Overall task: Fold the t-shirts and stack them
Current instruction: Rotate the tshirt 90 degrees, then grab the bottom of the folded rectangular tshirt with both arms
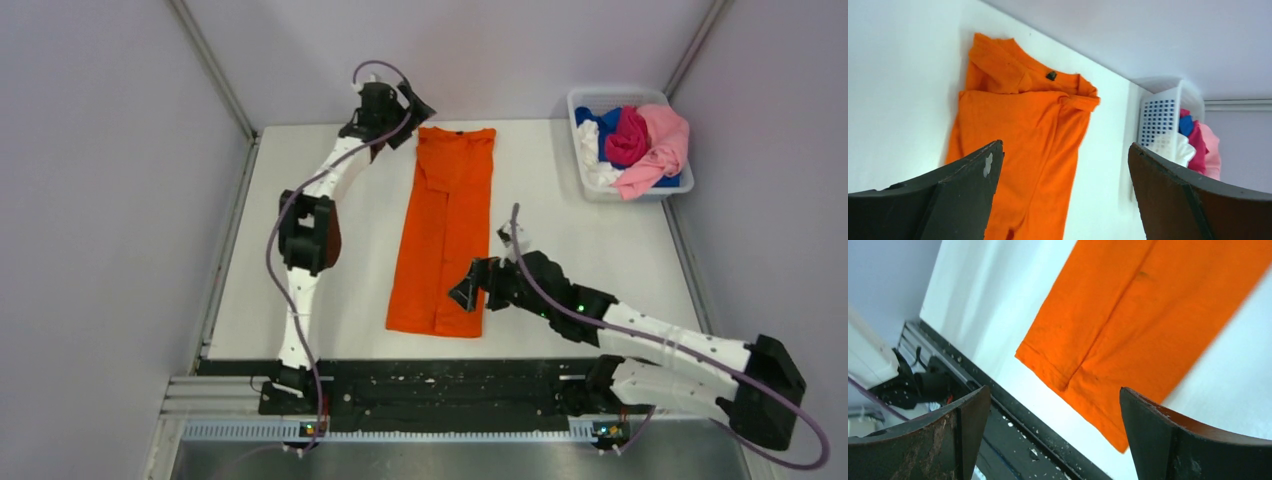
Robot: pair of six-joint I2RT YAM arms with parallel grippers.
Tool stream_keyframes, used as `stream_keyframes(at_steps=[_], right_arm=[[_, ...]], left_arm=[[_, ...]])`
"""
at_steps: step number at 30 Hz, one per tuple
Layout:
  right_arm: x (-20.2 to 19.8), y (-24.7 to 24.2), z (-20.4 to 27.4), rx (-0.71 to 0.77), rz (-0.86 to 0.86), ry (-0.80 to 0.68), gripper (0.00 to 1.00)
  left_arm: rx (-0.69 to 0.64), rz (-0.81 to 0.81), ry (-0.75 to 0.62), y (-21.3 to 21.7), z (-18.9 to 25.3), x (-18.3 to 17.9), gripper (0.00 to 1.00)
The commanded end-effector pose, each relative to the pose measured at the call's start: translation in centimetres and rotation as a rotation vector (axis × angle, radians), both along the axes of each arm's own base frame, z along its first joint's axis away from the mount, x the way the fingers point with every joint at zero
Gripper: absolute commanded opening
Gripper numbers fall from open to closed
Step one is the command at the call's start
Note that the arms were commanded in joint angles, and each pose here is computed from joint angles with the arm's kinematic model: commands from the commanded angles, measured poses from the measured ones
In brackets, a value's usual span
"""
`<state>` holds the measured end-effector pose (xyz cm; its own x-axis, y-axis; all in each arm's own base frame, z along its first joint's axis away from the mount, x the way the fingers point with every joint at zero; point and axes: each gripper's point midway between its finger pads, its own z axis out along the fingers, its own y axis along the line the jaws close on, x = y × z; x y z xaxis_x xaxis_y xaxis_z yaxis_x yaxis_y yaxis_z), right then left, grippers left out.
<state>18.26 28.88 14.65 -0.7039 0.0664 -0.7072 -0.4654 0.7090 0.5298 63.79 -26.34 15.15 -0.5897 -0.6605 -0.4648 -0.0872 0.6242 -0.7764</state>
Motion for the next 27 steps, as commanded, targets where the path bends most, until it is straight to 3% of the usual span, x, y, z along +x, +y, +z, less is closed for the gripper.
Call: stream_keyframes(at_steps=[1,5,12,15,22,27], right_arm=[[0.2,-4.8,-1.0,0.039,-0.258,0.045,0.99],[-0.9,-5.1,-0.5,0.064,-0.22,0.058,0.99],[-2.2,-3.8,-4.5,-0.016,-0.182,0.234,0.87],[-2.6,-2.9,-6.2,-0.055,-0.153,0.287,0.8],[-3.0,-2.4,-9.2,-0.096,-0.15,0.357,0.64],[-3.4,-2.7,-10.3,-0.114,-0.16,0.382,0.57]], left_arm=[[0.148,0.004,-0.293,4.2,18.3,-6.8,0.99],[0.265,0.007,-0.226,7.7,17.5,-16.0,0.99],[0.262,-0.028,-0.05,10.6,4.9,-30.6,0.99],[0.225,-0.113,-0.033,9.9,2.4,-34.3,0.99],[0.191,-0.306,0.209,8.6,-4.4,-42.6,0.98],[0.14,-0.378,0.356,8.1,-9.3,-47.0,0.88]])
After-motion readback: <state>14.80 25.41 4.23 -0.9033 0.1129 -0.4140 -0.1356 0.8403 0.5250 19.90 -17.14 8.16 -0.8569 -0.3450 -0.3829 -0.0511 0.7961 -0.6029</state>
